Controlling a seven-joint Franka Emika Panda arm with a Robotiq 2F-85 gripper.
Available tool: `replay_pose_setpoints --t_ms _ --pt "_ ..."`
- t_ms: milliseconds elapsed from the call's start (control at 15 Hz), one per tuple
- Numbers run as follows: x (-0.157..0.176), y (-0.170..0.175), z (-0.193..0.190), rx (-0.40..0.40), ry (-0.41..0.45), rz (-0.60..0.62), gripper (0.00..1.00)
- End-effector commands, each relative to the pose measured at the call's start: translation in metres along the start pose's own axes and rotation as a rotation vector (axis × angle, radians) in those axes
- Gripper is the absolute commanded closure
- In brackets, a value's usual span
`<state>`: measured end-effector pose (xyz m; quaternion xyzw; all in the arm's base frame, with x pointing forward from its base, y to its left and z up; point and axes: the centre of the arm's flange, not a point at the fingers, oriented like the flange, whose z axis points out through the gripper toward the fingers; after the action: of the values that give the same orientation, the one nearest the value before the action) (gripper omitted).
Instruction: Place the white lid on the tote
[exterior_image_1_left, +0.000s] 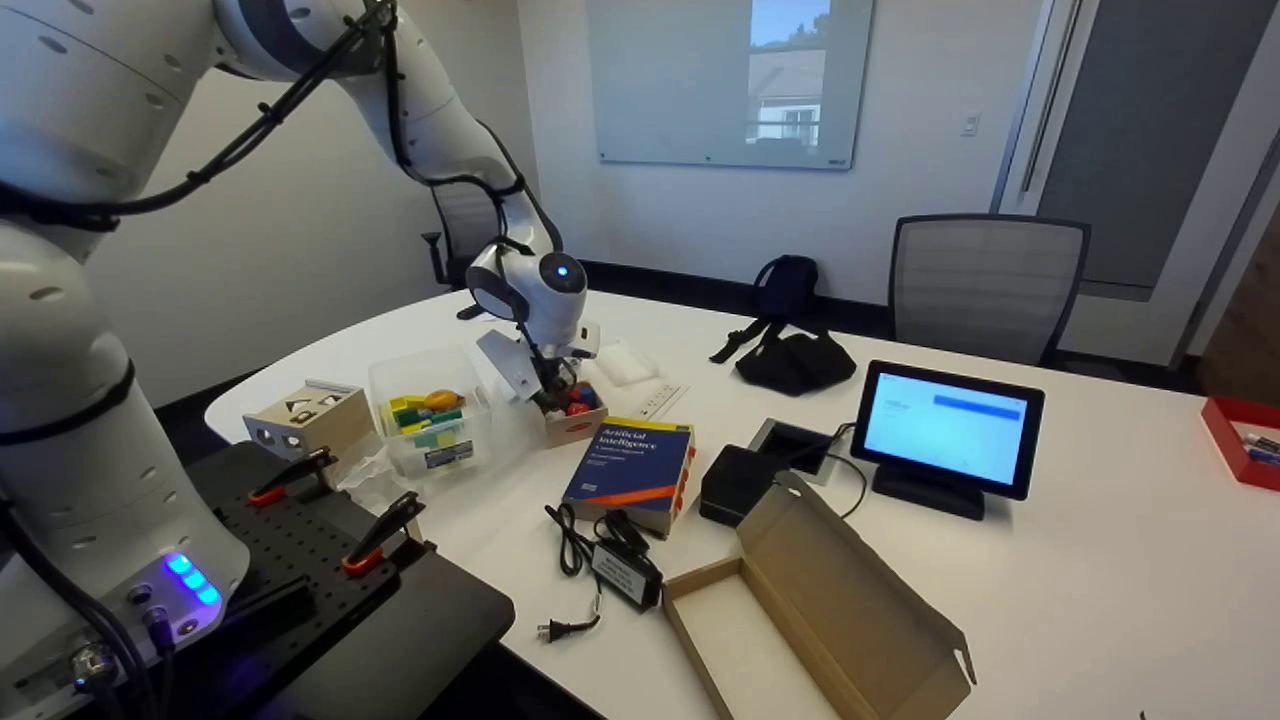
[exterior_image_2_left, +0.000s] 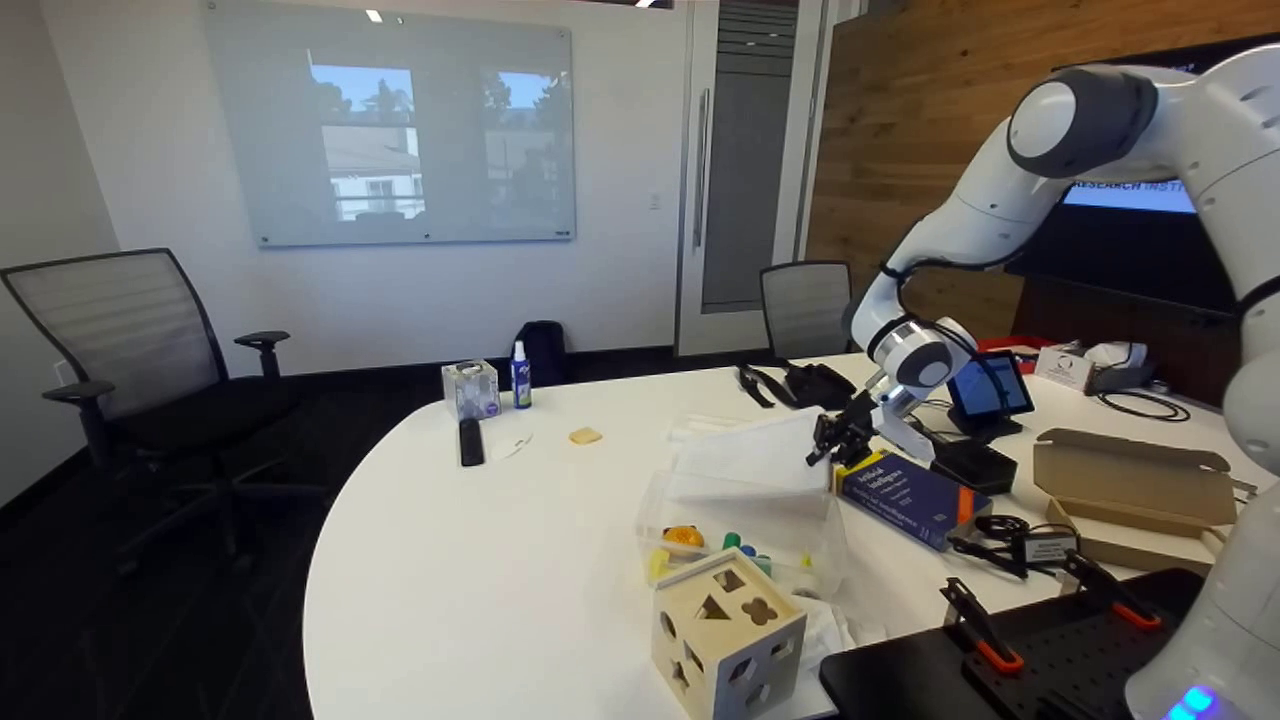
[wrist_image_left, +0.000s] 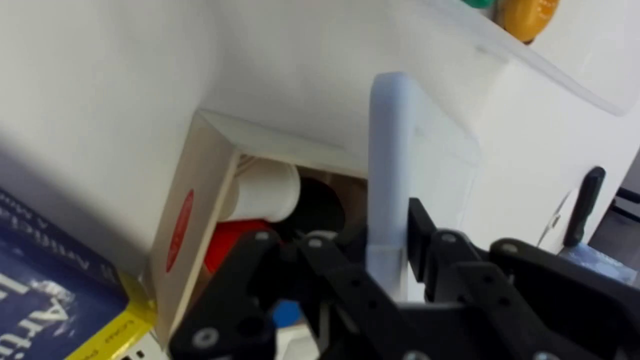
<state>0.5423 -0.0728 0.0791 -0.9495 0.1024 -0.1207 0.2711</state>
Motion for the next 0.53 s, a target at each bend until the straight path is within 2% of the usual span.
replay_pose_setpoints --t_ms 0,133,467 --pt "0.013 -0.014 -0.050 0.076 0.033 0.106 0.96" --pt "0.019 -0.019 -0.070 0.152 0.016 0.159 0.96" --pt "0.015 -0.039 -0.115 0.429 -0.094 0.231 0.98"
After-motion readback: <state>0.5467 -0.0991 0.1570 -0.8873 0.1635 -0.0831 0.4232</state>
